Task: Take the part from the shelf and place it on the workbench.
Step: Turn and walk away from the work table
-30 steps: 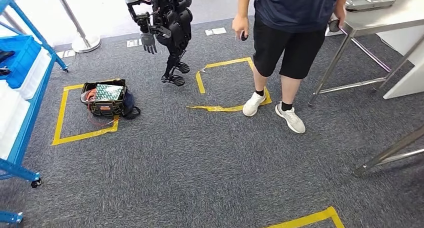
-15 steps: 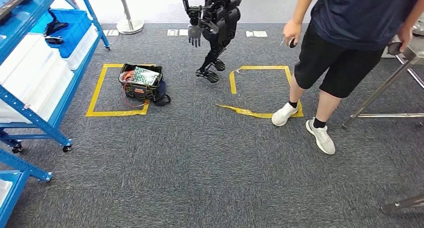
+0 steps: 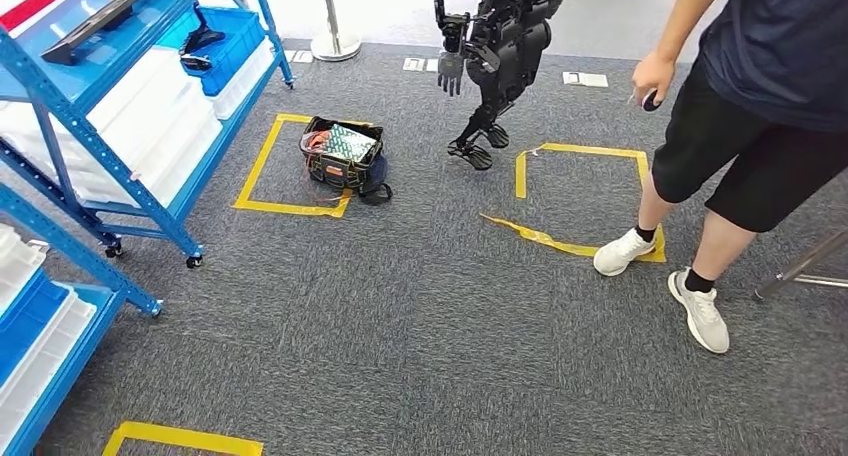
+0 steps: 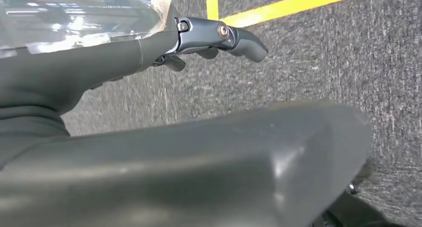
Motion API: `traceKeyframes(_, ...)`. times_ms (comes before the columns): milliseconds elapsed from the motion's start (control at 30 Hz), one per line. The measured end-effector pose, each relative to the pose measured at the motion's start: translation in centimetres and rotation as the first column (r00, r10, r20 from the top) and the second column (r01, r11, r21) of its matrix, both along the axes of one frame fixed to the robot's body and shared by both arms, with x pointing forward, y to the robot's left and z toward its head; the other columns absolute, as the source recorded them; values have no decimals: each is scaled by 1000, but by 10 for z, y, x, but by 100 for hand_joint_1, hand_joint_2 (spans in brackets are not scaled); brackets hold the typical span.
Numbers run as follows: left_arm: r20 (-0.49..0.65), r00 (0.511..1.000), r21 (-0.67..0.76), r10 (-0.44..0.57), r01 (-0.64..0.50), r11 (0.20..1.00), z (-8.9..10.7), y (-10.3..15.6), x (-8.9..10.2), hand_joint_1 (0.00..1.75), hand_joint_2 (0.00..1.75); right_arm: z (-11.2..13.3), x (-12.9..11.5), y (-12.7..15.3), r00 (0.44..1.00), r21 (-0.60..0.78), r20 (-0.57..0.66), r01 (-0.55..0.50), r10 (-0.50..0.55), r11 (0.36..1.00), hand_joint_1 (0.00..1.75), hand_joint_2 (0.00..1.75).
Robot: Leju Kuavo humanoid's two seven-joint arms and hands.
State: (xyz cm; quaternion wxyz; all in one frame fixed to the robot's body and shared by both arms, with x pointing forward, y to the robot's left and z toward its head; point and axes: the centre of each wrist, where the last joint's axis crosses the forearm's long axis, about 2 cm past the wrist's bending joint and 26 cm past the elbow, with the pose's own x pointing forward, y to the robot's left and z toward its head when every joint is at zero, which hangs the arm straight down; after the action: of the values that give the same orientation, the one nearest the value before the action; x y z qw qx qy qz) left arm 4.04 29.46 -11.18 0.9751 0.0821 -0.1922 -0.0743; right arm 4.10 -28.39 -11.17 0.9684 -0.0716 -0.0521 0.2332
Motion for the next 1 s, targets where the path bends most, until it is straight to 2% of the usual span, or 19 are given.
traceKeyframes(1000, 27, 1000, 13, 2, -2, 1000, 0, -1, 1, 0, 0, 0, 1, -3, 1000, -6, 9, 4, -4, 1000, 0, 175)
